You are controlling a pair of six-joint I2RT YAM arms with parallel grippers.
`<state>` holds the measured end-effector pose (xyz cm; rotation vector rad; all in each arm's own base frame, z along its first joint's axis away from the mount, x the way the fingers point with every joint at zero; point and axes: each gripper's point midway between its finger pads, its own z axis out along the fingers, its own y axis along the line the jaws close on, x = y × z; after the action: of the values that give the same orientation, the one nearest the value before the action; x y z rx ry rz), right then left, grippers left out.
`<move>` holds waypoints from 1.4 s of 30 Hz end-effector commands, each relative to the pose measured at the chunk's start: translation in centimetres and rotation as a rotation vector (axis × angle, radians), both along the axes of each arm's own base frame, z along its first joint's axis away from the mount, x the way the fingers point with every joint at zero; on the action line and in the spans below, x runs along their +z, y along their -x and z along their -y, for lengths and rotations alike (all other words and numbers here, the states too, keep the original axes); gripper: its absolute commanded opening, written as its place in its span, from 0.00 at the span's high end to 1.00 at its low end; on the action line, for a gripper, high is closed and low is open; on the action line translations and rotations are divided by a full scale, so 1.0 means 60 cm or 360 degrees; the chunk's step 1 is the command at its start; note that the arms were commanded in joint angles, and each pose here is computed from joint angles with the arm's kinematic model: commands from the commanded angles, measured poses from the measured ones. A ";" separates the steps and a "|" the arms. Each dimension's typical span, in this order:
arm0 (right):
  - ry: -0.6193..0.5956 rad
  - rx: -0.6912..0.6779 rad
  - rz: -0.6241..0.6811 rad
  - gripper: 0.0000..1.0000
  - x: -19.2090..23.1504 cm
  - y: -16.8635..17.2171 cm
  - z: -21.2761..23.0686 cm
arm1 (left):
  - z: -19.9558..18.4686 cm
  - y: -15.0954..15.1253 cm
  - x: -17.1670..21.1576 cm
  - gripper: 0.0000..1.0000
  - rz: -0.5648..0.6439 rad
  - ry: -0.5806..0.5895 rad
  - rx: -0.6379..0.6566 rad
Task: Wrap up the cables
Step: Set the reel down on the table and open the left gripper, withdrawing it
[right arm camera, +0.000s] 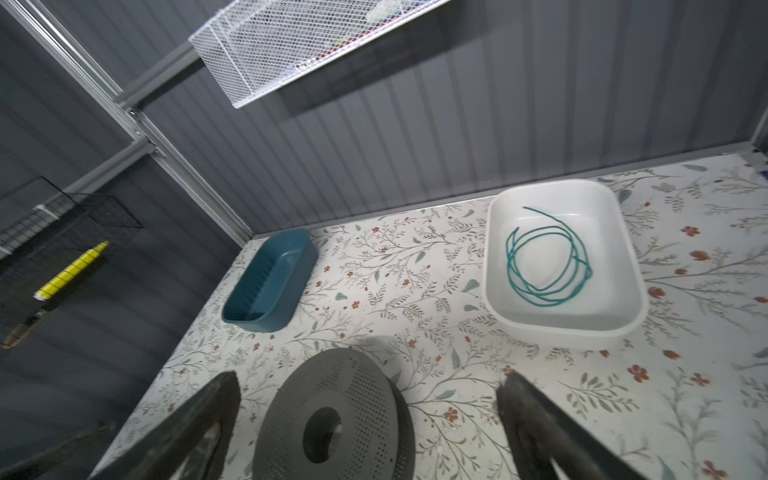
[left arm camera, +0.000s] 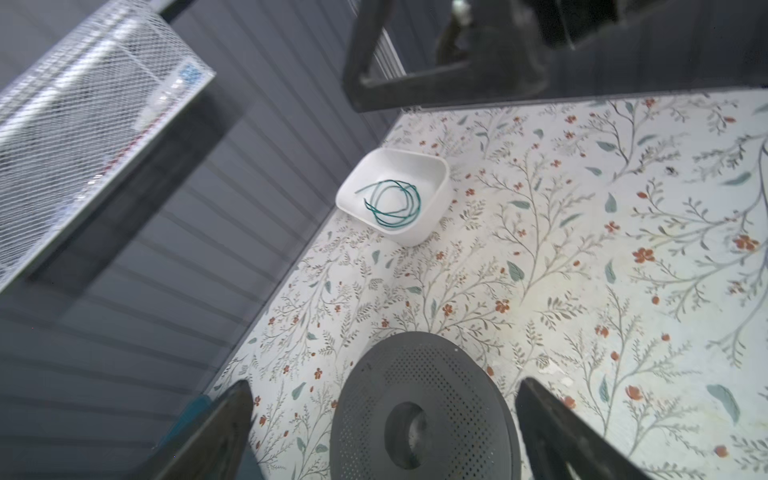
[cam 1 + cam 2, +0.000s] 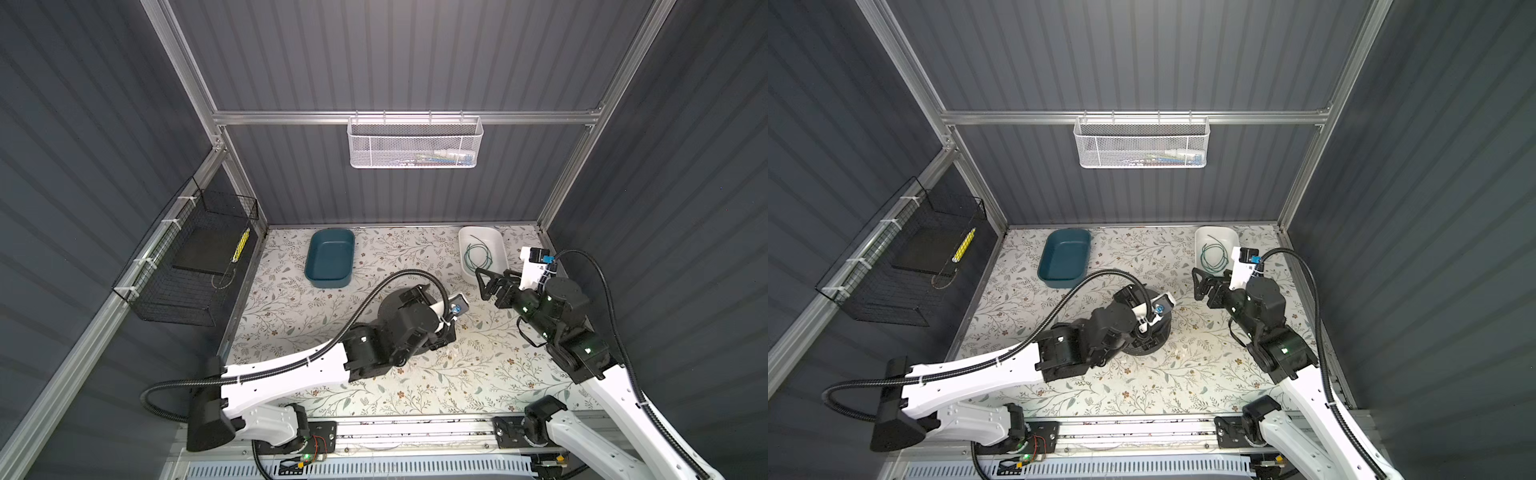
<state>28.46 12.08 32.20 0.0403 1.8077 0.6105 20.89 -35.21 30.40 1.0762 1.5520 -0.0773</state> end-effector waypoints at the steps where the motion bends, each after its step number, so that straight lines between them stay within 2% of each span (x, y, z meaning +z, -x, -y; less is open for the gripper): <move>1: 0.0009 0.0056 0.0055 0.01 -0.004 -0.006 -0.012 | -0.032 -0.016 -0.010 0.01 0.0181 -0.0062 0.0113; 3: 0.0140 0.0096 0.0145 0.01 -0.015 -0.013 -0.018 | -0.038 -0.023 -0.033 0.01 0.0328 -0.0237 0.0099; 4: 0.0159 0.0079 0.0162 0.01 -0.020 -0.017 -0.016 | -0.048 -0.035 -0.043 0.00 0.0353 -0.0281 0.0162; 6: 0.0144 0.0009 0.0189 0.01 -0.025 -0.028 -0.007 | -0.073 -0.062 -0.054 0.01 0.0328 -0.0298 0.0320; 7: 0.0138 -0.0005 0.0212 0.01 -0.024 -0.032 -0.007 | -0.080 -0.068 -0.060 0.01 0.0271 -0.0281 0.0308; 10: 0.0180 0.0039 0.0339 0.01 -0.015 -0.039 -0.017 | -0.113 -0.095 -0.067 0.01 0.0080 -0.0141 0.0295; 15: 0.0233 0.0097 0.0369 0.01 -0.029 -0.042 -0.028 | -0.180 -0.140 -0.077 0.01 0.0035 0.0102 0.0365; 21: 0.0272 0.0082 0.0321 0.01 -0.057 -0.046 -0.025 | -0.276 -0.213 -0.150 0.00 -0.0094 0.0200 0.0667; 24: 0.0300 0.0073 0.0321 0.01 -0.062 -0.046 -0.023 | -0.351 -0.242 -0.162 0.01 -0.0076 0.0483 0.0850; 29: 0.0329 0.0054 0.0296 0.01 -0.079 -0.044 -0.017 | -0.466 -0.262 -0.227 0.01 0.0031 0.0370 0.1162; 32: 0.0366 0.0052 0.0297 0.01 -0.087 -0.044 -0.015 | -0.491 -0.276 -0.260 0.01 0.0006 0.0481 0.1196; 35: 0.0404 0.0035 0.0297 0.01 -0.090 -0.045 -0.011 | -0.498 -0.290 -0.298 0.01 -0.0087 0.0453 0.1200; 42: 0.0488 -0.0016 0.0290 0.01 -0.102 -0.050 0.001 | -0.537 -0.311 -0.377 0.00 -0.0177 0.0612 0.1259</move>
<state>31.34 12.60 26.14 -0.2015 1.7202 0.3662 38.85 -3.03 7.08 0.1832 1.9552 0.1927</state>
